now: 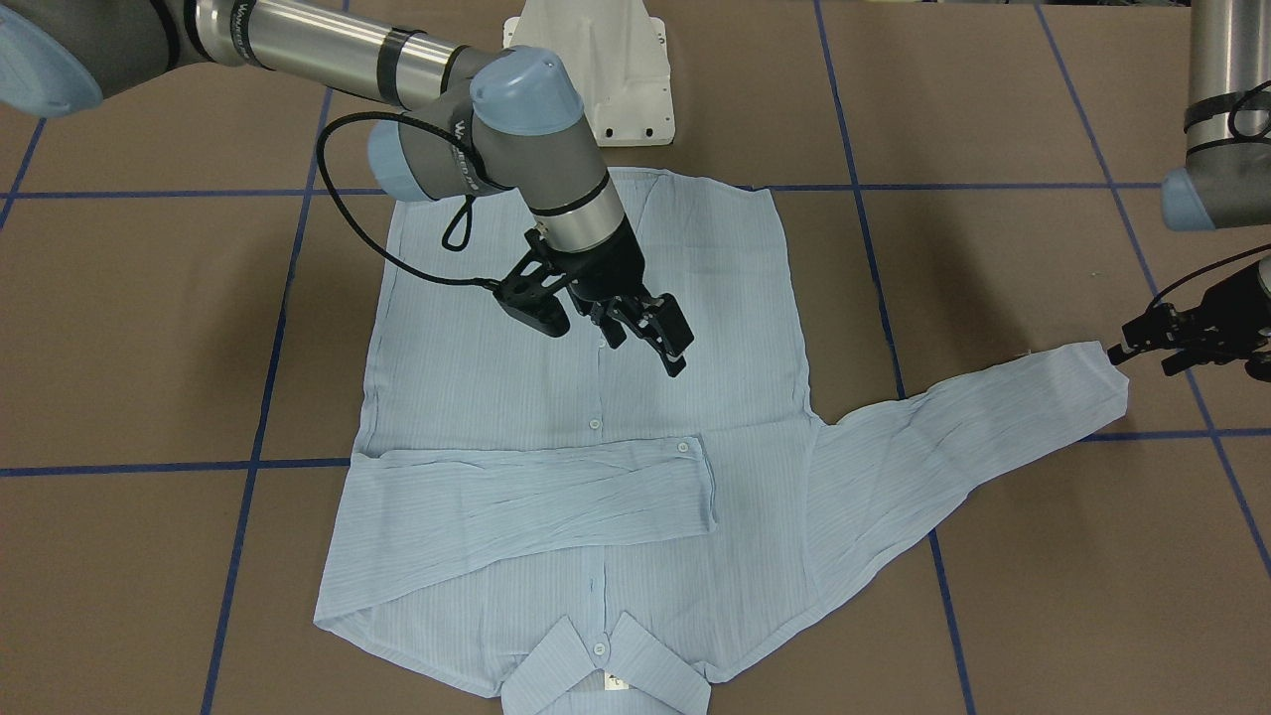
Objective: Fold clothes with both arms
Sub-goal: 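Lay the sleeve on the shirt front and release with the right gripper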
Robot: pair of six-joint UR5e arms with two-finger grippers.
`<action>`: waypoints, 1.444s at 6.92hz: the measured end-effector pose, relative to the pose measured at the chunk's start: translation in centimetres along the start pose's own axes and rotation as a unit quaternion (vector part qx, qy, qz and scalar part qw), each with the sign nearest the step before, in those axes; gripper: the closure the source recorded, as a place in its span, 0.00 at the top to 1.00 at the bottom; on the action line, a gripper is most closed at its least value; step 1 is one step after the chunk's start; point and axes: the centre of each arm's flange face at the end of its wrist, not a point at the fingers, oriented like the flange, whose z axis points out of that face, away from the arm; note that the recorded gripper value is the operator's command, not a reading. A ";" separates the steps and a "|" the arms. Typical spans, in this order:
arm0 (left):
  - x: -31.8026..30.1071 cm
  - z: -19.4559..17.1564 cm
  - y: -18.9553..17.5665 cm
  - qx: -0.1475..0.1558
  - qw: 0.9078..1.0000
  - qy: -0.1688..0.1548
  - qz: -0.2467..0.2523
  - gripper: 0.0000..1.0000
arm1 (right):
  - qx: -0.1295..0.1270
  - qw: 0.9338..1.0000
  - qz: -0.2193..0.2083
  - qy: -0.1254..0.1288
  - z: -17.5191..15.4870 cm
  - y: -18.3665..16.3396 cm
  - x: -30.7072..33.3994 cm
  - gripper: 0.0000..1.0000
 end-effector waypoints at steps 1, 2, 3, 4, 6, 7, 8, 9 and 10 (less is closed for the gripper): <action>0.0 0.7 -0.3 -0.001 1.000 -0.005 0.002 0.77 | -0.004 1.000 -0.001 0.001 -0.7 0.0 0.6 1.00; 0.0 1.2 -0.5 0.000 1.000 -0.011 0.004 0.72 | -0.007 1.000 -0.002 0.001 -1.1 0.2 0.8 1.00; -0.3 1.6 -0.6 0.001 1.000 -0.017 0.003 0.71 | -0.010 1.000 -0.003 0.000 -1.3 0.4 1.0 1.00; -0.7 1.9 -0.5 0.000 1.000 -0.020 0.002 0.70 | -0.011 1.000 -0.005 0.000 -1.4 0.4 1.2 1.00; -1.0 2.5 -0.5 0.001 1.000 -0.019 0.005 0.67 | -0.015 1.000 -0.006 -0.002 -2.1 0.3 1.7 1.00; -0.8 2.7 -0.6 0.000 1.000 -0.019 0.006 0.66 | -0.017 1.000 -0.006 -0.002 -2.5 0.1 2.6 1.00; -0.7 2.8 -0.6 -0.001 1.000 -0.018 0.006 0.63 | -0.018 1.000 -0.007 -0.001 -2.8 -0.2 3.3 1.00; -0.6 2.9 -0.6 -0.002 1.000 -0.018 0.007 0.59 | -0.019 1.000 -0.007 -0.001 -3.0 -0.3 3.6 1.00; -0.6 3.0 -0.6 -0.003 1.000 -0.018 0.006 0.57 | -0.019 1.000 -0.007 -0.001 -3.0 -0.3 3.7 1.00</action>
